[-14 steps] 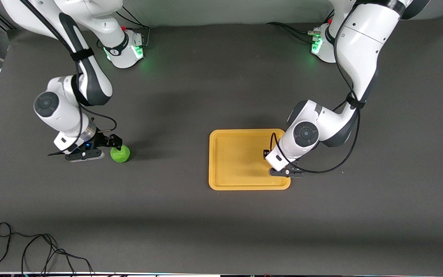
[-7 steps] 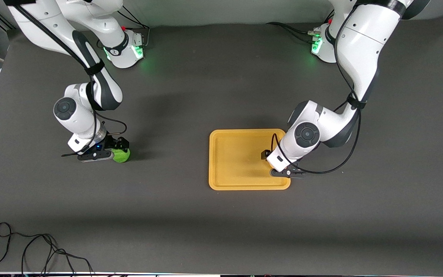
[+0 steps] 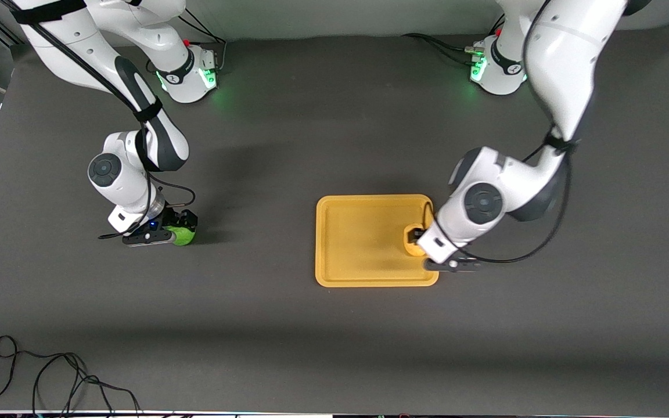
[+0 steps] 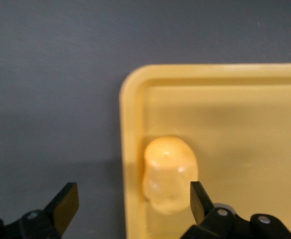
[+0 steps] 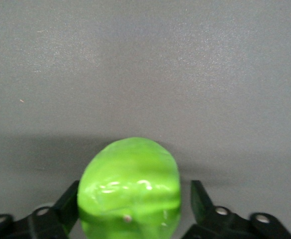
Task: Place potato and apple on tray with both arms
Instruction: 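Lower the potato onto the tray while the right gripper grasps the apple, then carry the green apple over the tray while the left gripper withdraws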
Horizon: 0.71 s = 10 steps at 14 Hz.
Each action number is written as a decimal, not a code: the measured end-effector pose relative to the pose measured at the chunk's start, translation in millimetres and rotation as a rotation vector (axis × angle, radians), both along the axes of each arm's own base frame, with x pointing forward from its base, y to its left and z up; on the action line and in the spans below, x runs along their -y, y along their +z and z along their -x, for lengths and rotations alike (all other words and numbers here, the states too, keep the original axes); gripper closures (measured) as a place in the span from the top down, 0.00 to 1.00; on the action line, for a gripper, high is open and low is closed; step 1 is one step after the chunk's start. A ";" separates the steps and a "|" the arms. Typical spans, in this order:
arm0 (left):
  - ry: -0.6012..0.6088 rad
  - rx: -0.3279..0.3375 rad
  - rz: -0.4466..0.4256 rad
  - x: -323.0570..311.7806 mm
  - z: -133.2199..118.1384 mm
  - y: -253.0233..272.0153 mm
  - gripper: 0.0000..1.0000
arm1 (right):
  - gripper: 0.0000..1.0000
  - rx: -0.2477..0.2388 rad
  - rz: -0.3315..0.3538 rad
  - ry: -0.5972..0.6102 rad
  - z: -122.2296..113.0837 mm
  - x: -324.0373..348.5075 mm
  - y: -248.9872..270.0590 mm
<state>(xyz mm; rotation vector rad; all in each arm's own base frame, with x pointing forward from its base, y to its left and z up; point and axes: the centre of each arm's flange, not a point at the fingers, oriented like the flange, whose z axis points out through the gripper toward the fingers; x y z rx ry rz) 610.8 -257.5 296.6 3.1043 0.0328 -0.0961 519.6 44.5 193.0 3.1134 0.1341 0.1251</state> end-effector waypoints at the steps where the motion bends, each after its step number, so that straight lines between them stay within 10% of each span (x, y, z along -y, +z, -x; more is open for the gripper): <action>1: 0.007 -0.001 -0.015 -22.7 -7.1 22.4 1.00 | 0.79 0.002 0.000 -0.001 -1.1 0.0 0.6; 10: -0.056 -0.035 -0.091 -172.9 12.7 195.1 1.00 | 0.73 -0.095 -0.035 -0.023 -72.7 -9.4 135.5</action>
